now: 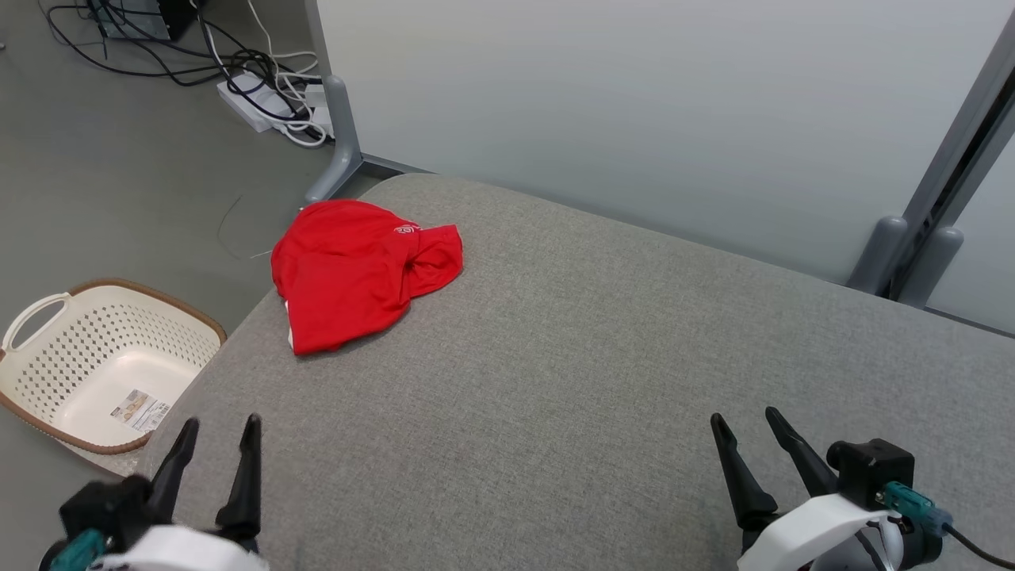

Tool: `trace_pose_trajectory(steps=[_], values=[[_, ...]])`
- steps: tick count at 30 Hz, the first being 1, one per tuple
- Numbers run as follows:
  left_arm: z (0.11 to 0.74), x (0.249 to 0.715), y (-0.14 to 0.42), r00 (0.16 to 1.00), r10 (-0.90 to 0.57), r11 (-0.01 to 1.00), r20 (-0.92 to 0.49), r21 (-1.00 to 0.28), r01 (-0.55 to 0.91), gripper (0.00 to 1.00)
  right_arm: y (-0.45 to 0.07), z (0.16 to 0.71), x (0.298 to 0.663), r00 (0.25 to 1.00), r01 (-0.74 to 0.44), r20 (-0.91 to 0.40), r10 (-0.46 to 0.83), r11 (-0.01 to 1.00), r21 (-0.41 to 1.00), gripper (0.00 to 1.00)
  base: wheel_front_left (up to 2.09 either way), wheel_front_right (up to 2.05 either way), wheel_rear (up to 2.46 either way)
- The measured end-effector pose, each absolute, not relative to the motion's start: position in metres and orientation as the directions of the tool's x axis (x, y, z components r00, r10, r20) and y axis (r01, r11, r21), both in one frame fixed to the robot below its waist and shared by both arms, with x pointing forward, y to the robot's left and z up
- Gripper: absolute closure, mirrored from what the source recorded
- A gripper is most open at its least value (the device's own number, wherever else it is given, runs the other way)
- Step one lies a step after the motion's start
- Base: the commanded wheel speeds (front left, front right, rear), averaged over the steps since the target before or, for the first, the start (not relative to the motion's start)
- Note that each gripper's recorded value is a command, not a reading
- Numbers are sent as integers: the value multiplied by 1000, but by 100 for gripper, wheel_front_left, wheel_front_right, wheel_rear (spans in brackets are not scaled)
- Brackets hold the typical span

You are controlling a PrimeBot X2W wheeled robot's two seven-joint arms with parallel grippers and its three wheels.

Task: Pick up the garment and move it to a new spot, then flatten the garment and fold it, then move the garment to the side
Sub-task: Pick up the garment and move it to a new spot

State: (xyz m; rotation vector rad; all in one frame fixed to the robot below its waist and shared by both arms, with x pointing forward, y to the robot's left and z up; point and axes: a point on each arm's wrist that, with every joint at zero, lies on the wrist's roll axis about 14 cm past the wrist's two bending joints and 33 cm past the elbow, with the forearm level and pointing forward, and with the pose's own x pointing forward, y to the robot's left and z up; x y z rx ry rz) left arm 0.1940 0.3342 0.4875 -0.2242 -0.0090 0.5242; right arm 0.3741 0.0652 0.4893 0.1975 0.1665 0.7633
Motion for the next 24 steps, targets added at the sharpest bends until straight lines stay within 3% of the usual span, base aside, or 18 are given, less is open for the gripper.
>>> trace_pose_trajectory(steps=[6,11,17,24], values=[[518,282,323,940,333,909,-69,-242,-340,0,54,481,380,727,-644,-108,678,728,234,0,0,0,0],[524,343,341,935,317,909,-158,-231,-347,0,60,484,383,705,-672,-122,699,713,201,0,0,0,0],[485,397,352,879,318,865,-355,-270,-422,0,38,481,394,717,-657,-163,678,735,167,0,0,0,0],[427,442,347,783,321,854,-533,-195,-482,0,-8,469,407,771,-577,-220,597,802,155,0,0,0,0]])
